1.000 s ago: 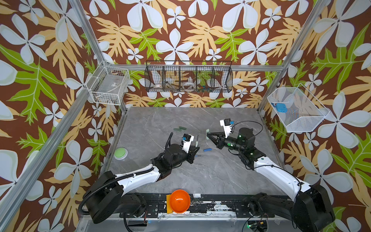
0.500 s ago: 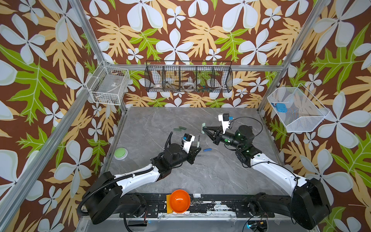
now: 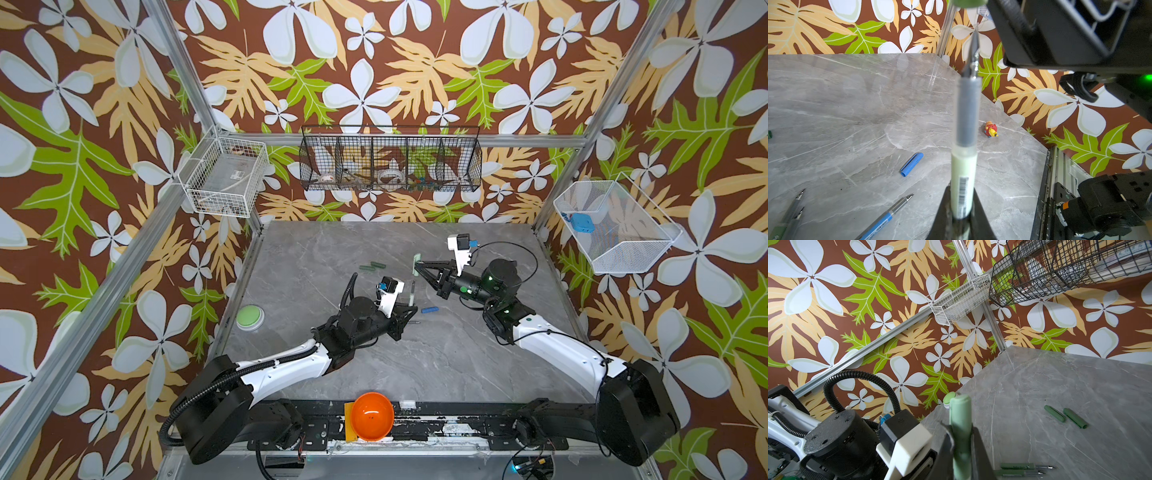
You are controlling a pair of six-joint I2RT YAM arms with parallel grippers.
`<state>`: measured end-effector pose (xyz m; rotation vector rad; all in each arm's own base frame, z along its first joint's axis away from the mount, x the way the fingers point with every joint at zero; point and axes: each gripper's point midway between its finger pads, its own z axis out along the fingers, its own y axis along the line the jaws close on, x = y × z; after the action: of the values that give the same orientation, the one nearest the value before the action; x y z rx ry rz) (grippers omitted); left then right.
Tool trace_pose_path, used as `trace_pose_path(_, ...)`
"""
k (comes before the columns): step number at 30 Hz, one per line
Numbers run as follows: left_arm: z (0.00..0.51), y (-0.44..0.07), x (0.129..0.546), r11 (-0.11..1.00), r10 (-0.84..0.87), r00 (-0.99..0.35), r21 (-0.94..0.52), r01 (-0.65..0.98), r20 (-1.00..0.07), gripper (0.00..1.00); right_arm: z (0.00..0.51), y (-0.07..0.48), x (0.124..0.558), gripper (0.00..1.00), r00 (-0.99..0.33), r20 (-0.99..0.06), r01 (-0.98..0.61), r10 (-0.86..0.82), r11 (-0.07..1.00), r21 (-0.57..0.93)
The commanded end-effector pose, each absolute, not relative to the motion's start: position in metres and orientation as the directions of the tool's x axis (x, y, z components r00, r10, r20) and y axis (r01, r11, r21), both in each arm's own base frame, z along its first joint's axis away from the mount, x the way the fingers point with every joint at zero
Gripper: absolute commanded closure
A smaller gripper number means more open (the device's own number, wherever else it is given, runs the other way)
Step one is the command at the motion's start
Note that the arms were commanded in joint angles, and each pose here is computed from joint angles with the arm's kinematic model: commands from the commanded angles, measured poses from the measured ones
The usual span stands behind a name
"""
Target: Insert the pens into the pen caps
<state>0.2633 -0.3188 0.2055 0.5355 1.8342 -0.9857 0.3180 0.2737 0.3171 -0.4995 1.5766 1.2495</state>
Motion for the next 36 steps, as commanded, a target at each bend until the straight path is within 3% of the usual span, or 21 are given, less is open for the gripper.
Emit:
trace_pose_path(1, 0.218, -0.322, 0.26, 0.544, -0.096, -0.434, -0.413, 0.731, -0.896, 1.0, 0.329, 0.275, 0.317, 0.88, -0.364, -0.888, -0.822, 0.281, 0.35, 0.448)
trace_pose_path(36, 0.219, -0.324, 0.264, 0.546, -0.101, -0.431, -0.412, 0.73, -0.897, 1.0, 0.317, 0.275, 0.311, 0.89, -0.388, -0.884, -0.811, 0.261, 0.359, 0.462)
